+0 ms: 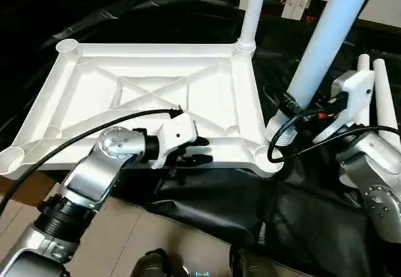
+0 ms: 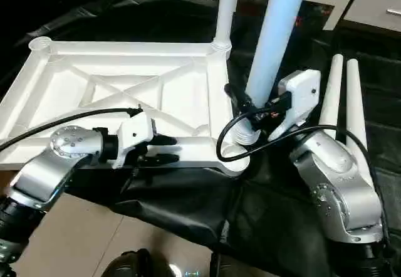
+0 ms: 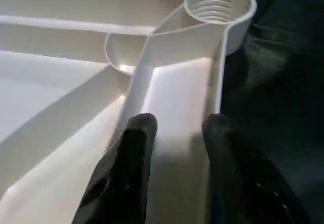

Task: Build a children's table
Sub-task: Insert table leg to table base

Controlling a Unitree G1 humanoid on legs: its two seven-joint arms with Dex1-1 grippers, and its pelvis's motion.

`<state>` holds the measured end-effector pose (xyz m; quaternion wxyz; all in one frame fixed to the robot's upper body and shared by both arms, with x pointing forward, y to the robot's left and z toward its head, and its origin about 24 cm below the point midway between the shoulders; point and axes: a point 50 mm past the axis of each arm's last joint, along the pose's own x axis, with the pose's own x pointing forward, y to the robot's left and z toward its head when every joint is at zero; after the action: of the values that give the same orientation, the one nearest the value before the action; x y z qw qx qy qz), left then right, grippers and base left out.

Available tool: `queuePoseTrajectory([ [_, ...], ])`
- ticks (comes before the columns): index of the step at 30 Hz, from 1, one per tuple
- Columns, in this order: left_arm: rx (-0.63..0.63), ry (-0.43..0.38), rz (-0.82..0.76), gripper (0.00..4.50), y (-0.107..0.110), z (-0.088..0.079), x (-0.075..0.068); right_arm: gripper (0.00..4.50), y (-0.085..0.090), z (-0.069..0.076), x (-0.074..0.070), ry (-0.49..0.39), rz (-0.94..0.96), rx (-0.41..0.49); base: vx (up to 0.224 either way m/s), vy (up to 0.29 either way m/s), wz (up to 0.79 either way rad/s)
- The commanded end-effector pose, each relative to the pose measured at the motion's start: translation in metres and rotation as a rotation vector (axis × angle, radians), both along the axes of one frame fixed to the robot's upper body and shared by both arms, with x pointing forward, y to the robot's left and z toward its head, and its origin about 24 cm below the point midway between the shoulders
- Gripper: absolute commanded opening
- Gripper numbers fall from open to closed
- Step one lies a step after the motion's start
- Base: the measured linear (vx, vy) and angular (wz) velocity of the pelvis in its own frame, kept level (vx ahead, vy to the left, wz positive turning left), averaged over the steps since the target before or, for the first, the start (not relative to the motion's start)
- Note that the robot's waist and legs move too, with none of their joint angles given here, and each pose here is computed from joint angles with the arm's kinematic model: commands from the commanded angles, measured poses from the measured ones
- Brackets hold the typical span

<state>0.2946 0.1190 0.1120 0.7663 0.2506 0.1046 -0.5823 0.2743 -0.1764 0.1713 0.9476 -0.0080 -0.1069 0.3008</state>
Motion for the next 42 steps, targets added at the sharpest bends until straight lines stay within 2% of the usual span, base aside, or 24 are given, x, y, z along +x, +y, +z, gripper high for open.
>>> queuePoseTrajectory([
  [1, 0.050, 0.058, -0.015, 1.90, 0.005, -0.011, -0.005, 1.80, -0.002, 0.003, -0.005, -0.011, -0.009, -0.011, 0.000, 0.000, 0.00],
  [7, 0.007, 0.097, -0.035, 1.90, 0.003, -0.008, -0.008, 1.80, -0.002, 0.002, -0.007, -0.011, -0.011, -0.019, 0.000, 0.000, 0.00],
  [8, 0.006, 0.098, -0.036, 2.07, 0.003, -0.007, -0.008, 1.80, -0.002, 0.002, -0.007, -0.011, -0.010, -0.019, 0.000, 0.000, 0.00],
  [10, 0.007, 0.101, -0.044, 2.07, 0.003, -0.007, -0.008, 1.80, -0.001, 0.002, -0.007, -0.010, -0.009, -0.020, 0.000, 0.000, 0.00],
  [14, 0.062, 0.078, -0.017, 2.24, 0.004, -0.017, -0.006, 1.80, 0.002, 0.002, -0.007, -0.008, -0.003, -0.018, 0.000, 0.000, 0.00],
  [18, 0.070, 0.082, -0.004, 2.24, 0.006, -0.018, -0.005, 1.80, 0.003, 0.002, -0.007, -0.008, -0.002, -0.016, 0.000, 0.000, 0.00],
  [19, 0.072, 0.084, 0.005, 1.96, 0.006, -0.019, -0.004, 1.80, 0.003, 0.002, -0.007, -0.007, -0.002, -0.015, 0.000, 0.000, 0.00],
  [22, 0.066, 0.072, 0.039, 1.86, 0.008, -0.019, 0.000, 1.80, 0.003, 0.002, -0.007, -0.008, -0.002, -0.015, 0.000, 0.000, 0.00],
  [24, 0.066, 0.070, 0.043, 1.62, 0.008, -0.020, 0.001, 1.80, 0.002, 0.002, -0.007, -0.009, -0.002, -0.015, 0.000, 0.000, 0.00],
  [27, 0.067, 0.074, 0.041, 1.46, 0.009, -0.020, 0.000, 1.80, 0.002, 0.003, -0.006, -0.010, -0.002, -0.015, 0.000, 0.000, 0.00],
  [29, 0.074, 0.077, 0.037, 1.15, 0.009, -0.020, 0.000, 1.80, 0.002, 0.003, -0.006, -0.012, -0.001, -0.015, 0.000, 0.000, 0.00],
  [32, 0.087, 0.076, 0.028, 1.05, 0.010, -0.021, -0.001, 1.80, 0.002, 0.004, -0.005, -0.013, 0.000, -0.015, 0.000, 0.000, 0.00],
  [33, 0.094, 0.077, 0.022, 0.83, 0.011, -0.022, -0.002, 1.80, 0.002, 0.004, -0.005, -0.013, 0.000, -0.015, 0.000, 0.000, 0.00],
  [39, 0.155, 0.093, -0.027, 0.45, 0.013, -0.028, -0.008, 1.80, 0.002, 0.005, -0.004, -0.017, -0.004, -0.007, 0.000, 0.000, 0.00],
  [40, 0.161, 0.091, -0.025, 0.27, 0.013, -0.029, -0.008, 1.80, 0.001, 0.005, -0.004, -0.016, -0.004, 0.000, 0.000, 0.000, 0.00],
  [42, 0.177, 0.082, -0.012, 0.20, 0.013, -0.032, -0.007, 1.80, 0.000, 0.004, -0.003, -0.005, -0.009, 0.035, 0.000, 0.000, 0.00],
])
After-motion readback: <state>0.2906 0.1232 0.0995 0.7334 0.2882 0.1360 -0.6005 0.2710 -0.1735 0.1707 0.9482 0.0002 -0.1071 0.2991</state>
